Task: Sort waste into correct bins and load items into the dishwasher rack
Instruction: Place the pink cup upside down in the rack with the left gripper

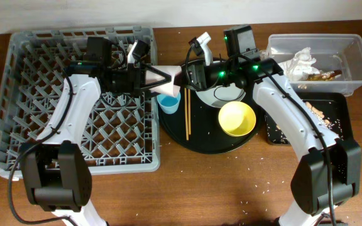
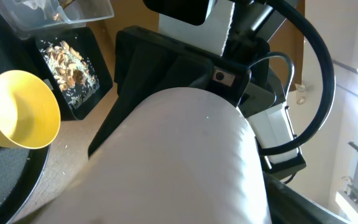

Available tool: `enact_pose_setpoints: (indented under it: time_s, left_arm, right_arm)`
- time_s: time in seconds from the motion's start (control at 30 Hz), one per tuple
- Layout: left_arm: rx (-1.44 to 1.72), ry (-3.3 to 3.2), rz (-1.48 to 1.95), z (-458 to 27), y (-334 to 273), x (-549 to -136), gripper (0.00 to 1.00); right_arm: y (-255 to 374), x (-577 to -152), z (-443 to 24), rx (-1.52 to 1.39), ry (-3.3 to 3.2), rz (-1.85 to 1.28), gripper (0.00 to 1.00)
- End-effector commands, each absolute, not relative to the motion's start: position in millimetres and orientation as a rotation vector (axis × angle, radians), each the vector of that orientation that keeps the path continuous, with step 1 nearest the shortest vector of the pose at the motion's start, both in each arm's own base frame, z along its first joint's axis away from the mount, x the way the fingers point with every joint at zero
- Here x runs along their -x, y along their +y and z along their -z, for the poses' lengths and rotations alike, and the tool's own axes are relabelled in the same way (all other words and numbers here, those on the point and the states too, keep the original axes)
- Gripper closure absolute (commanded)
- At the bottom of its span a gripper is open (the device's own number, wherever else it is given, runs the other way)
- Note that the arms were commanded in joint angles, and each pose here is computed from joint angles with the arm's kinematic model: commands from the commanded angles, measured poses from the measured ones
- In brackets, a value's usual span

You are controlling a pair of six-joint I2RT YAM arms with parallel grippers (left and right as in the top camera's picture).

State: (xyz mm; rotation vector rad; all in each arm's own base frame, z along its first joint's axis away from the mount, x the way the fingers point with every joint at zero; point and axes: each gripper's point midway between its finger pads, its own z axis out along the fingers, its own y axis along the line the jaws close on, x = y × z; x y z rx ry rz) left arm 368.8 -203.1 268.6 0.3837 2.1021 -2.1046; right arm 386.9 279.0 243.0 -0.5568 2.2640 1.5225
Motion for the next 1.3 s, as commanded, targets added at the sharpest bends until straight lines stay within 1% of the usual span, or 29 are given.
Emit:
enact_pose_setpoints:
  time_s: [0.0,0.07,0.1,0.13,0.23,0.3,0.33,0.37,0.4,0.47,0.53,0.63,0.73,0.77,0.8,1.0,1.27]
  left_arm:
    - [-0.405,2.065,2.095,-276,-199,-372,0.35]
    - [-0.409,2.062,2.092,-276,-199,-372,0.38]
    - [-0.414,2.059,2.085,-276,-198,-373,0.41]
    - [-0.421,2.048,2.073,-276,-196,-376,0.42]
    - [-0.405,2.024,2.036,-278,-182,-384,0.42]
    - [-0.339,2.074,1.884,-273,-158,-403,0.48]
    - [-0.278,2.171,1.702,-260,-143,-418,0.49]
    - [-0.169,2.317,1.458,-244,-123,-431,0.49]
    - [-0.093,2.453,1.154,-239,-102,-436,0.49]
    - [-0.041,2.579,0.774,-239,-81,-430,0.48]
    - [-0.025,2.711,0.318,-232,-59,-407,0.48]
    - [0.019,2.869,0.074,-213,-58,-373,0.48]
    - [-0.085,3.013,0.035,-187,-81,-338,0.48]
    - [-0.015,3.057,-0.047,-172,-78,-328,0.48]
    - [-0.042,3.068,-0.047,-154,-85,-327,0.48]
    - [-0.101,3.091,-0.014,-105,-100,-318,0.48]
    - [-0.097,3.048,-0.032,-80,-98,-325,0.48]
  right_arm:
    - [282,-386,-230,0.541,2.307,-1.517,0.91]
    - [282,-386,-230,0.542,2.307,-1.517,0.65]
    - [282,-386,-230,0.540,2.307,-1.516,0.59]
    - [280,-388,-230,0.533,2.306,-1.514,0.55]
    - [266,-396,-229,0.485,2.315,-1.501,0.47]
    - [251,-403,-226,0.433,2.330,-1.486,0.44]
    - [238,-409,-222,0.379,2.355,-1.456,0.43]
    - [225,-412,-216,0.348,2.378,-1.417,0.40]
    - [210,-415,-207,0.305,2.422,-1.360,0.38]
    - [191,-417,-192,0.246,2.491,-1.265,0.37]
    - [172,-418,-178,0.172,2.567,-1.158,0.35]
    - [164,-417,-168,0.148,2.615,-1.074,0.32]
    - [162,-416,-166,0.151,2.624,-1.054,0.31]
    - [162,-416,-166,0.151,2.624,-1.054,0.32]
    - [162,-416,-166,0.151,2.624,-1.054,0.31]
    - [162,-415,-166,0.150,2.628,-1.055,0.32]
    - [163,-414,-165,0.149,2.632,-1.057,0.31]
